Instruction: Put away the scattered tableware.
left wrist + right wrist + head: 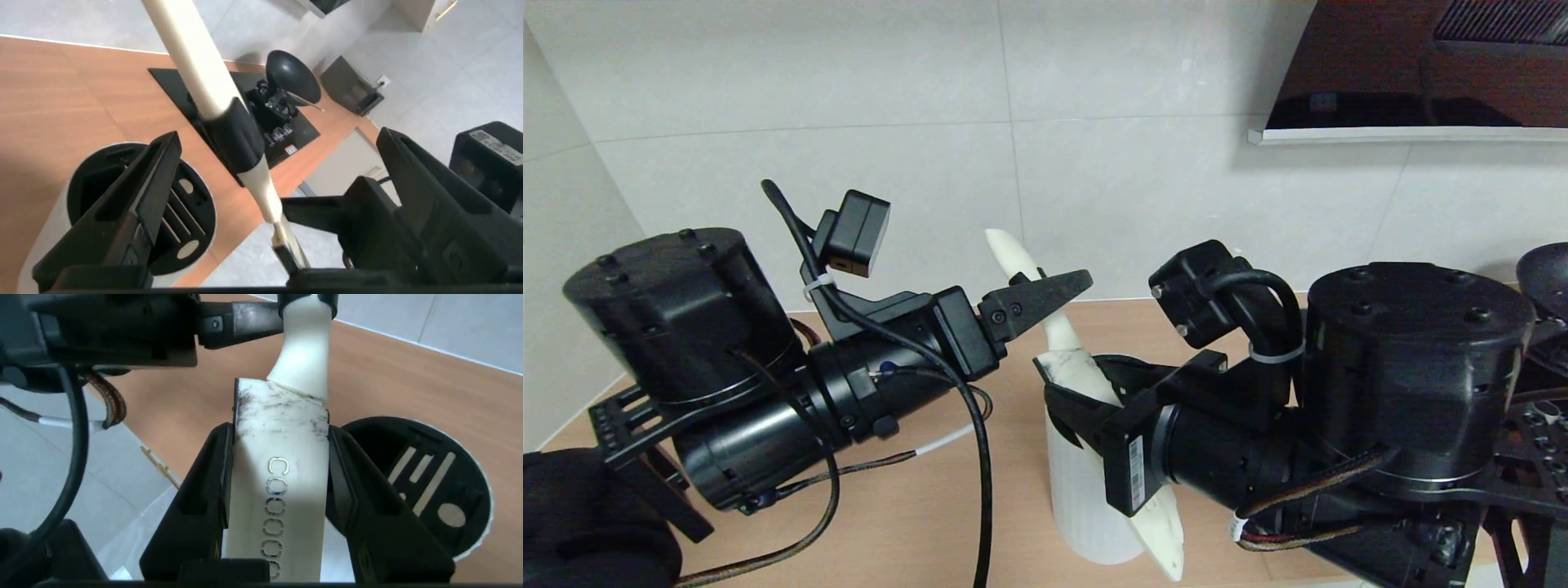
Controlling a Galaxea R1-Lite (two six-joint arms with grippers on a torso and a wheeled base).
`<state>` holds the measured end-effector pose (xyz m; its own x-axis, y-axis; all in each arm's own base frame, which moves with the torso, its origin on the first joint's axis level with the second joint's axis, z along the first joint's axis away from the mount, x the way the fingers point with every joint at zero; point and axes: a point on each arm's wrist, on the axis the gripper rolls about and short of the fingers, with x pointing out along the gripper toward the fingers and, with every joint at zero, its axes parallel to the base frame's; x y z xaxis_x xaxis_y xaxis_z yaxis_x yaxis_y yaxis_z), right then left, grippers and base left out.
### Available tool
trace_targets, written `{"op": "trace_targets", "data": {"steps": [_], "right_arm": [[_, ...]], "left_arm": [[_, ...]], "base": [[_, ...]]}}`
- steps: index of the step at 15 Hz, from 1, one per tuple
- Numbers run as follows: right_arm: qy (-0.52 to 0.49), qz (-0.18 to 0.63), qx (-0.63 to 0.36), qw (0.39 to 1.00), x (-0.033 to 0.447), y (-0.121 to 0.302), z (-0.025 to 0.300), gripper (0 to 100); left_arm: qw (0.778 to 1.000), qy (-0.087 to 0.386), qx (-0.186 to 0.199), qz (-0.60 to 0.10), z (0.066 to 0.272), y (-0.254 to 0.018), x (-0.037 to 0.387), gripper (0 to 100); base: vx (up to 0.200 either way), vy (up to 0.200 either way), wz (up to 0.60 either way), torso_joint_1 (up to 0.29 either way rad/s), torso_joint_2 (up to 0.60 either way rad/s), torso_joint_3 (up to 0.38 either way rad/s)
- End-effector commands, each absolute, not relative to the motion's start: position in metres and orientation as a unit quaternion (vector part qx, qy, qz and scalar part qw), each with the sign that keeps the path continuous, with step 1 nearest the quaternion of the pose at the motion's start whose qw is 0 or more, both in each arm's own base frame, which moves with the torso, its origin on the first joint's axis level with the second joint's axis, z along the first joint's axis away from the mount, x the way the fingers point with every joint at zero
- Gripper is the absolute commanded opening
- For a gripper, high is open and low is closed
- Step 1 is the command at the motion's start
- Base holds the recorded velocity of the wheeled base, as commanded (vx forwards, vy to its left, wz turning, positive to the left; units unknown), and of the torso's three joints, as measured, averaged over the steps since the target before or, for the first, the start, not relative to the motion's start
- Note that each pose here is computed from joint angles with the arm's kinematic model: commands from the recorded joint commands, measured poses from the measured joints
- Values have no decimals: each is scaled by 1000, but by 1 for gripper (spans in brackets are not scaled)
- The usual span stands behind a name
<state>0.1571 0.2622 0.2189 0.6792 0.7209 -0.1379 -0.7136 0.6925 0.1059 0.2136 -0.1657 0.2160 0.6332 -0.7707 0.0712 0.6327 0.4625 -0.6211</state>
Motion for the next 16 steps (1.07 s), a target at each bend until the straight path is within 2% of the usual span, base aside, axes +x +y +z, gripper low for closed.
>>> {"op": "trace_targets", "data": {"steps": [1,4,5,16], "right_arm": [[87,392,20,916,157,263,217,0],[88,392,18,916,157,262,215,0],[88,393,18,915,156,263,215,0],[75,400,27,913,151,263,218,0]], "left_arm": [[848,109,-313,-414,217,-165,213,100],[848,112,-312,-412,215,-166,214,100],[849,114,-312,-412,214,-166,215,0],[848,113,-313,-412,214,-167,215,0]], "base": [[0,0,0,0,0,0],[0,0,0,0,0,0],[0,0,0,0,0,0],[0,0,0,0,0,0]]}}
